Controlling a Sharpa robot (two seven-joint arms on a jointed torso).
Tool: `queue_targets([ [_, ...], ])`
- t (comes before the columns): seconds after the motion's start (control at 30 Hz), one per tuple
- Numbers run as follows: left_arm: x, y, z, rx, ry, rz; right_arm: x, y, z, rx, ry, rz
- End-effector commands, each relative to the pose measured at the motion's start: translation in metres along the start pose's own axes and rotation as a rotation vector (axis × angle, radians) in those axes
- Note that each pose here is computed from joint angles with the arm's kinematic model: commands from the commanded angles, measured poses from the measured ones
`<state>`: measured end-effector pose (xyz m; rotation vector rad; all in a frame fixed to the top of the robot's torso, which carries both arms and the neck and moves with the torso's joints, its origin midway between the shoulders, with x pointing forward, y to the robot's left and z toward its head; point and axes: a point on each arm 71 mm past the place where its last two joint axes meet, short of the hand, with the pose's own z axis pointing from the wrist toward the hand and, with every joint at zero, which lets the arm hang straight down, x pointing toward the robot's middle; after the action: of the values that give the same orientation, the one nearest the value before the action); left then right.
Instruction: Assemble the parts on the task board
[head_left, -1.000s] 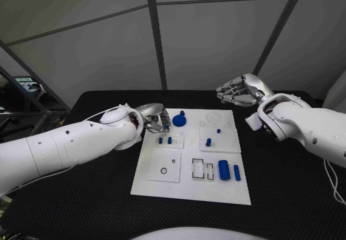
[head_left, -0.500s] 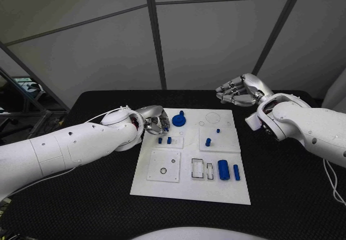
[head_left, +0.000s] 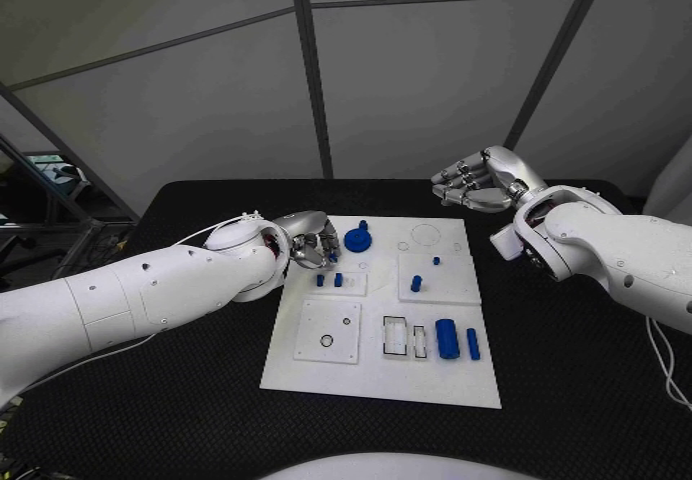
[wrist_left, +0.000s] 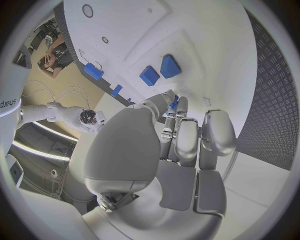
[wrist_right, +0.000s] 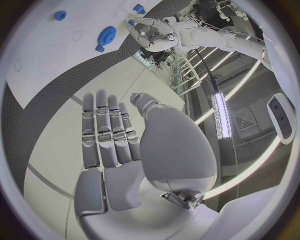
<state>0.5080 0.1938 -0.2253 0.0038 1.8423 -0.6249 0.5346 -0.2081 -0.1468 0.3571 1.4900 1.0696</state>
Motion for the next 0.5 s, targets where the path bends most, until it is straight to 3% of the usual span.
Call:
queue_targets([
  [0.03, 0.0014, -0.0013, 0.0006, -0.001, 0.012, -0.002, 0.0001, 0.0019, 0.0003, -0.012, 0.005, 0.0],
  [0.5, 0.0035, -0.0035, 0.0014, -0.006, 0.029, -0.001, 0.0003, 0.0017, 0.0005, -0.011, 0.007, 0.0],
])
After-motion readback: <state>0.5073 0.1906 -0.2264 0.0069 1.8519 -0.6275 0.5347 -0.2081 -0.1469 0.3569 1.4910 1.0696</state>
